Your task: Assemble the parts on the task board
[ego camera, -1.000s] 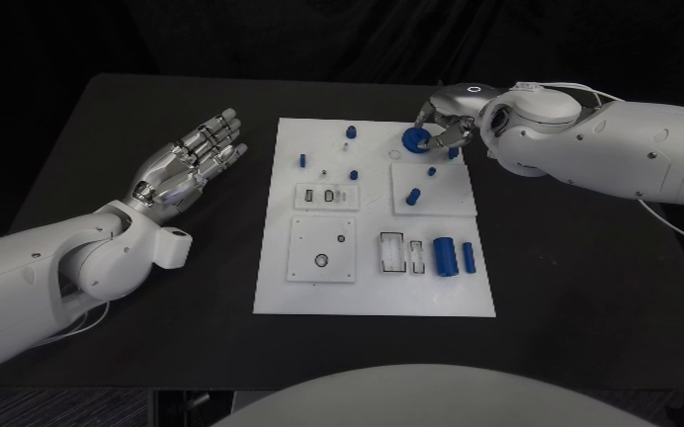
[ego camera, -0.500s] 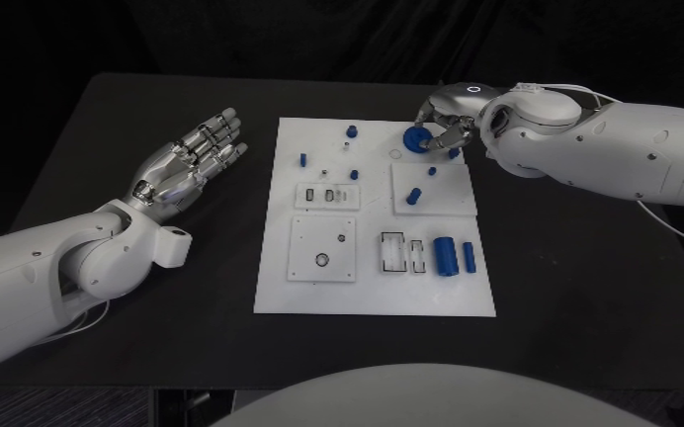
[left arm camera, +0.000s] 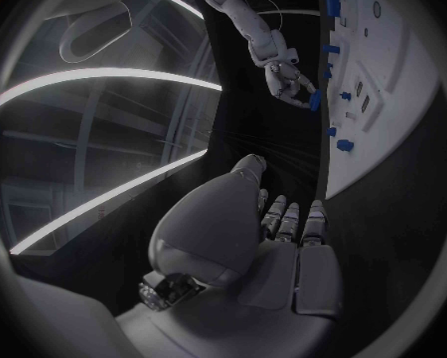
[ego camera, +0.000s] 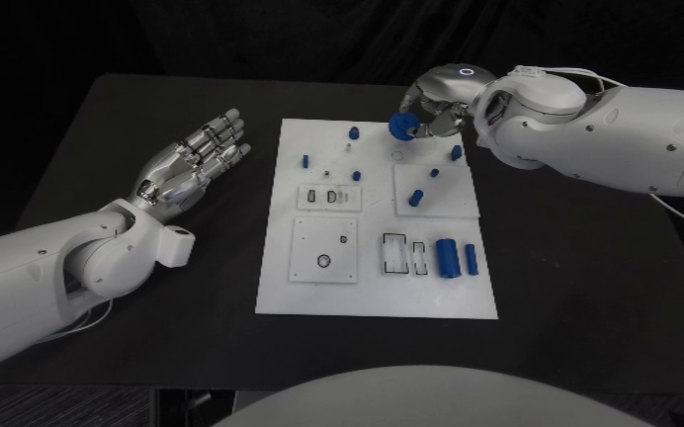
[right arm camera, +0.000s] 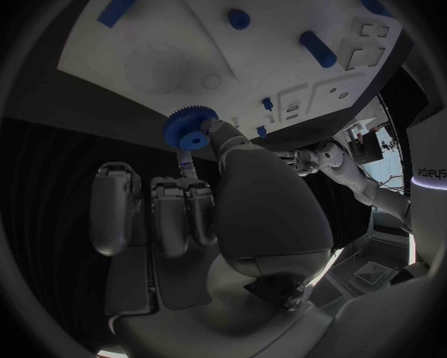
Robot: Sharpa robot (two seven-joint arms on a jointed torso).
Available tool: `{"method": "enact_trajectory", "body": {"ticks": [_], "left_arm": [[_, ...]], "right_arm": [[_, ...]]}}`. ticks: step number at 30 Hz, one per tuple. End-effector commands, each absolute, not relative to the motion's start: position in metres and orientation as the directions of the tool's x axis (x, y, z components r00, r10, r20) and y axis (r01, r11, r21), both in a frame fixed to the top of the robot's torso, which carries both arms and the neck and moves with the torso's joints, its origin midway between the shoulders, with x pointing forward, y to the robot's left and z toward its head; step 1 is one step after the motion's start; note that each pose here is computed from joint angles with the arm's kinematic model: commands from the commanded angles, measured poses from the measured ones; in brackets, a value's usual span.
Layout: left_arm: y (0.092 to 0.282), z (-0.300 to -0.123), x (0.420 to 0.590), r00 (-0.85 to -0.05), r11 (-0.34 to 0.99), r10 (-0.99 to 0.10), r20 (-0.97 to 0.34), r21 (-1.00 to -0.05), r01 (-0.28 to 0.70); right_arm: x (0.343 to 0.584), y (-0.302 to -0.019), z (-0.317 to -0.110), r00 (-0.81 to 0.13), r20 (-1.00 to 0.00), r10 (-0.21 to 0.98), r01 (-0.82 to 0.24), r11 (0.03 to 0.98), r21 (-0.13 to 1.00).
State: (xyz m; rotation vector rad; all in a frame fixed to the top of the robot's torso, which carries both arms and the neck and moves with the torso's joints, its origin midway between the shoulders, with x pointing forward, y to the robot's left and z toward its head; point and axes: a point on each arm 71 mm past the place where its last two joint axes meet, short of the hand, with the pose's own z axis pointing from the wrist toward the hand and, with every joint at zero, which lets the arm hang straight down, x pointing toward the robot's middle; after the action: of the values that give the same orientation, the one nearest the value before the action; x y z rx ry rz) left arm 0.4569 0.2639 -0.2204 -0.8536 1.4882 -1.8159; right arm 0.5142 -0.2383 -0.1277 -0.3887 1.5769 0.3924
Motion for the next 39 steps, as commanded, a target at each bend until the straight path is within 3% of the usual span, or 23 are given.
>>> {"method": "enact_trajectory", "body": {"ticks": [1, 22, 39], "left_arm": [[0.263, -0.21, 0.456, -0.601, -0.253, -0.793, 0.101, -0.952, 0.174], [0.259, -0.211, 0.456, -0.609, -0.256, -0.787, 0.105, -0.952, 0.167], [0.258, -0.211, 0.457, -0.612, -0.257, -0.784, 0.106, -0.953, 0.164]], "right_arm": [[0.513, -0.222, -0.123, -0.011, -1.0, -0.003, -0.521, 0.853, 0.003], [0.53, -0.161, -0.137, -0.048, -0.998, -0.047, -0.612, 0.791, -0.008], [0.53, -0.156, -0.148, -0.09, -0.993, -0.074, -0.609, 0.793, -0.004]]}}
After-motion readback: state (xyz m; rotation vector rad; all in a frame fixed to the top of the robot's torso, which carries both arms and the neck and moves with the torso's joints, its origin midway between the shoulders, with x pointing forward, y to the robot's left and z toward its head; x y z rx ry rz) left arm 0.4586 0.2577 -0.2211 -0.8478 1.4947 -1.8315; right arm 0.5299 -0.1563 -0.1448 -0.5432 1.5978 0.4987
